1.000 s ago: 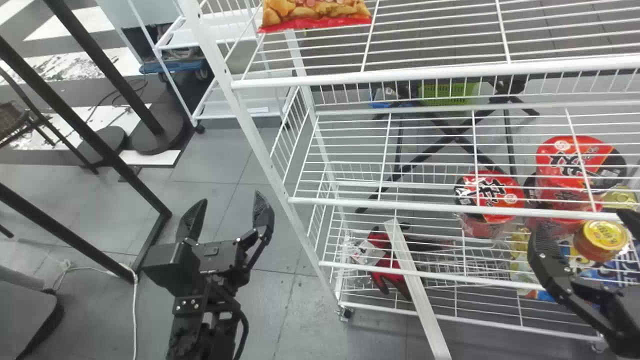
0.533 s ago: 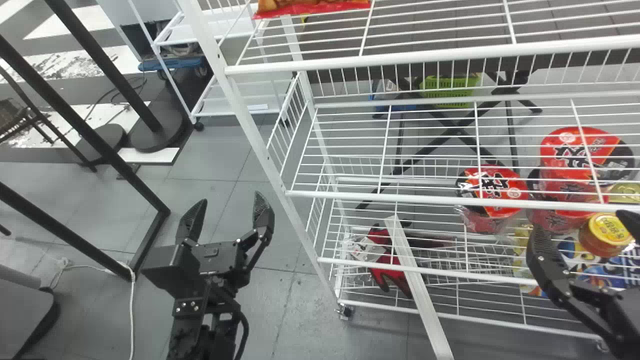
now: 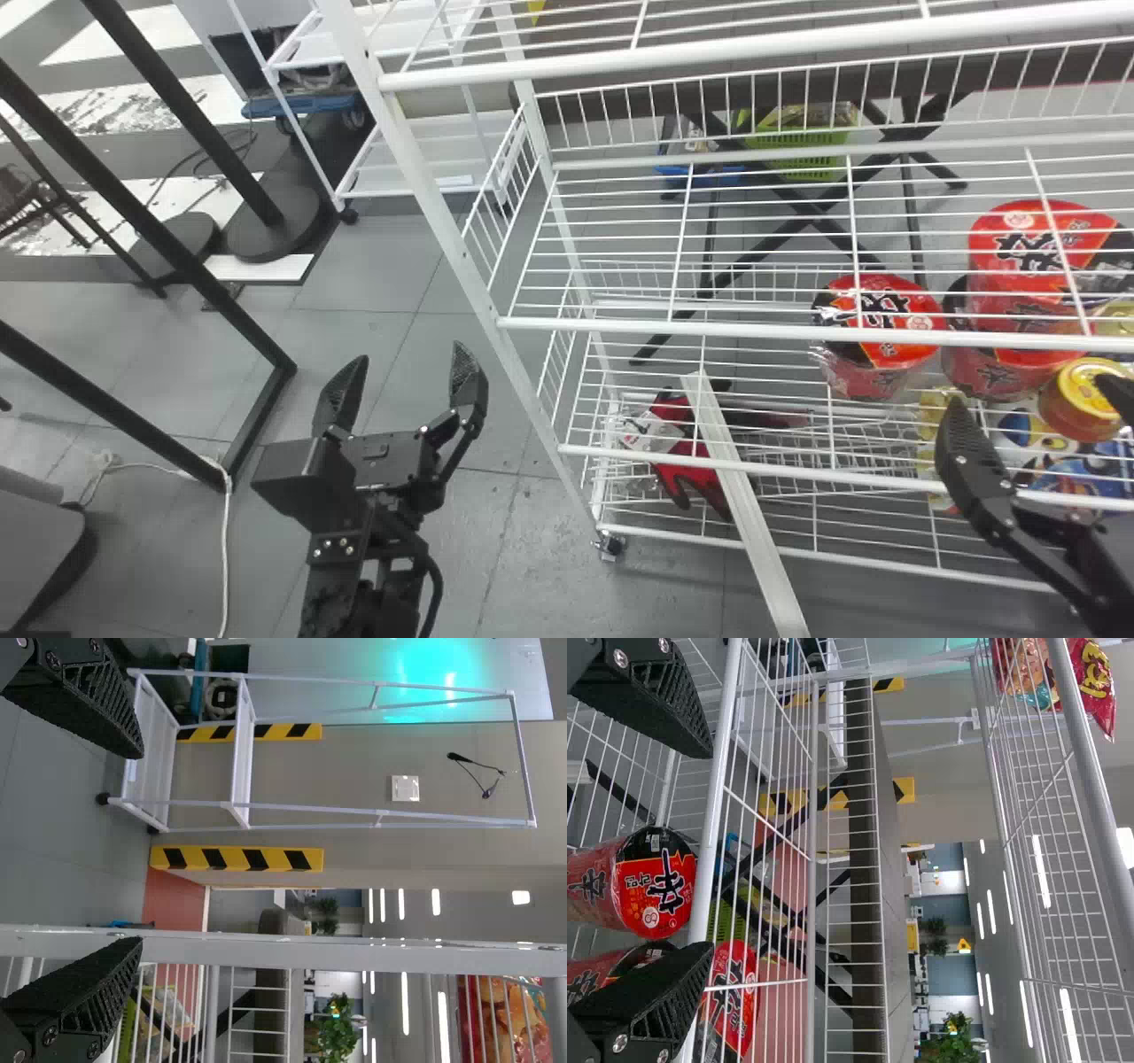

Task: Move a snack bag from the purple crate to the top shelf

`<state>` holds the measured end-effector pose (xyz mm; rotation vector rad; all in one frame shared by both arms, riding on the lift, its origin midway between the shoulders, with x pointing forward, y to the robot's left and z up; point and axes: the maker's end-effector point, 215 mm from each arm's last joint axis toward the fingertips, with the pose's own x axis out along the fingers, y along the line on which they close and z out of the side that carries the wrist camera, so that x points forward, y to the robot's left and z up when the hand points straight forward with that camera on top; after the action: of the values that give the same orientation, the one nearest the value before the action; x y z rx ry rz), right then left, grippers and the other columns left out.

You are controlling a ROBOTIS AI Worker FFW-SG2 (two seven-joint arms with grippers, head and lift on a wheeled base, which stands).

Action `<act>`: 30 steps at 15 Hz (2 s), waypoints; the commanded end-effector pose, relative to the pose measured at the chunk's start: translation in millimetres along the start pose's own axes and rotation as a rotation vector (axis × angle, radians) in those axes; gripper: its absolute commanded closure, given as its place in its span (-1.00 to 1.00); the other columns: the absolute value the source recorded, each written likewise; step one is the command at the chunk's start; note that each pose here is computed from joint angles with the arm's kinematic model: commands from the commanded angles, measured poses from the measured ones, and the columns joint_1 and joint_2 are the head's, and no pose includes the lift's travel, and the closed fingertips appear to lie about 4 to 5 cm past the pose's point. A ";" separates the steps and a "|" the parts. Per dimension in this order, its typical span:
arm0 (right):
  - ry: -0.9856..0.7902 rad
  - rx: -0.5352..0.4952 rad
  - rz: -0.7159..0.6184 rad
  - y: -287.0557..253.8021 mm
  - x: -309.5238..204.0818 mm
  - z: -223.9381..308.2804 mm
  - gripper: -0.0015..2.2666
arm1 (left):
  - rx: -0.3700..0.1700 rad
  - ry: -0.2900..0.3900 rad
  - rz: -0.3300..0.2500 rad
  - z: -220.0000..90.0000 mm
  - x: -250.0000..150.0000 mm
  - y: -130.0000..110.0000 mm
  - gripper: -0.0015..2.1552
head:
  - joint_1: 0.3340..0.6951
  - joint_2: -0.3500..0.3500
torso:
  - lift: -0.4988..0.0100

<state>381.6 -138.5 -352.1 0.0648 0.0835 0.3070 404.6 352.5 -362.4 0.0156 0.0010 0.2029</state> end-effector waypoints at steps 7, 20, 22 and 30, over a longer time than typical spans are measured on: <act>0.002 0.001 0.000 0.1 -0.9 -1.7 -0.97 | 0.000 -0.009 0.002 2.5 -2.2 0.9 -0.94 | 1.00 0.86 | -0.63; -0.016 0.006 0.000 0.5 -2.6 2.3 -0.97 | -0.001 -0.009 0.000 2.0 -3.3 0.3 -0.94 | 1.00 0.87 | -0.84; -0.136 0.011 0.005 -0.1 -10.7 30.5 -0.97 | -0.001 -0.010 0.000 2.3 -3.9 0.4 -0.94 | 1.00 0.87 | -0.81; -0.099 0.011 -0.020 -11.8 -22.1 21.3 -0.96 | 0.002 -0.010 0.006 1.2 -6.1 3.2 -0.94 | 1.00 0.85 | -0.81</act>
<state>368.3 -152.9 -330.0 0.0891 -0.0161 0.2903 399.0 353.9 -360.3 0.0178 -0.0093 0.2078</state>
